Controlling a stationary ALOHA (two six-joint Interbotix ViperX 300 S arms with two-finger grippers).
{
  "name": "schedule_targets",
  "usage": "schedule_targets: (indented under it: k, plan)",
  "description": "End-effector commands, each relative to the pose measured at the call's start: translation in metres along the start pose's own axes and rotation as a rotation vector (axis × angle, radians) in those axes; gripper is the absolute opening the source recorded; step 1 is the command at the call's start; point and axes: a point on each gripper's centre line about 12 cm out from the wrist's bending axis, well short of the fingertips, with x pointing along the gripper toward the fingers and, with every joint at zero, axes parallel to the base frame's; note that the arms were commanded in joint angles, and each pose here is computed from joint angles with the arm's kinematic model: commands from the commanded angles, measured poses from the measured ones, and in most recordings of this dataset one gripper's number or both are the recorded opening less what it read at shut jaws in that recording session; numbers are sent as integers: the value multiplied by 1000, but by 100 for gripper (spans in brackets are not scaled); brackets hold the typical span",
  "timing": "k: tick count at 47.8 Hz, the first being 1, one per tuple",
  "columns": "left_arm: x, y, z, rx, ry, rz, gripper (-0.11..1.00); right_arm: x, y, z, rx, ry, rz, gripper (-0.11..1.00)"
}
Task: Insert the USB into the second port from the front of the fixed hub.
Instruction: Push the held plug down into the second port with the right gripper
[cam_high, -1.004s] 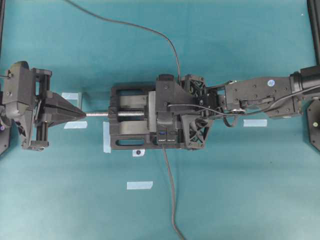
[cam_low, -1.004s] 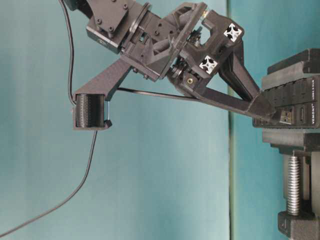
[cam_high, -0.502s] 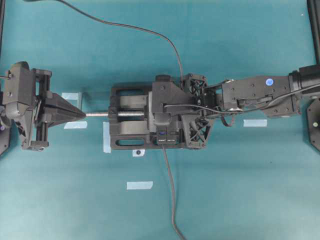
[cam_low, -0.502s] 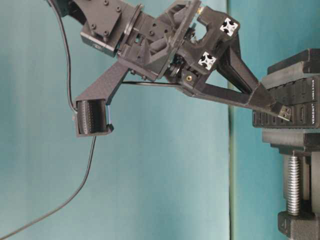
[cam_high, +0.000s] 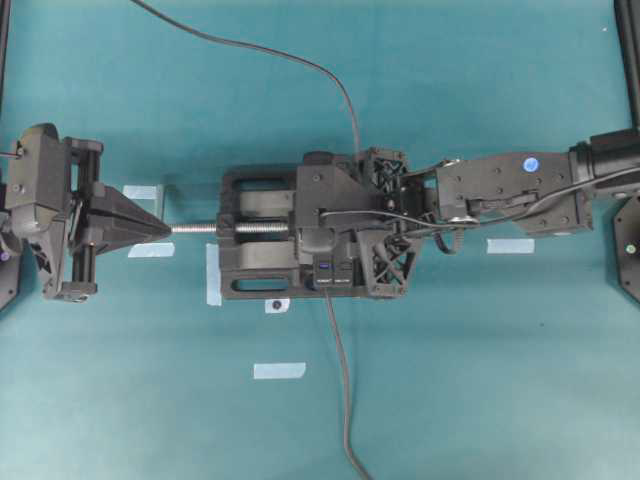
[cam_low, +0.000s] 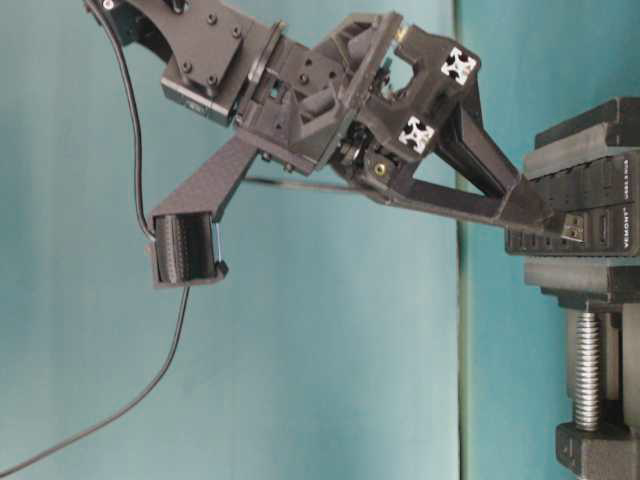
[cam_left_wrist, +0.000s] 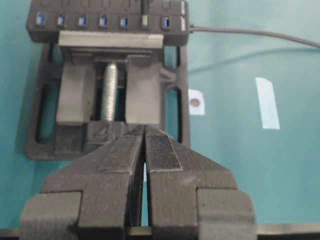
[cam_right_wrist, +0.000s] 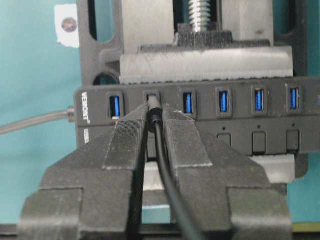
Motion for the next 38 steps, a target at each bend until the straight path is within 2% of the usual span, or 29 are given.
schedule_targets:
  k: [1, 38]
  plan:
    - [-1, 0, 5, 0, -20, -1, 0, -7, -1, 10, -15, -25, -3, 5]
    - [-1, 0, 5, -2, -20, -1, 0, 10, 1, 2, -29, 35, -1, 5]
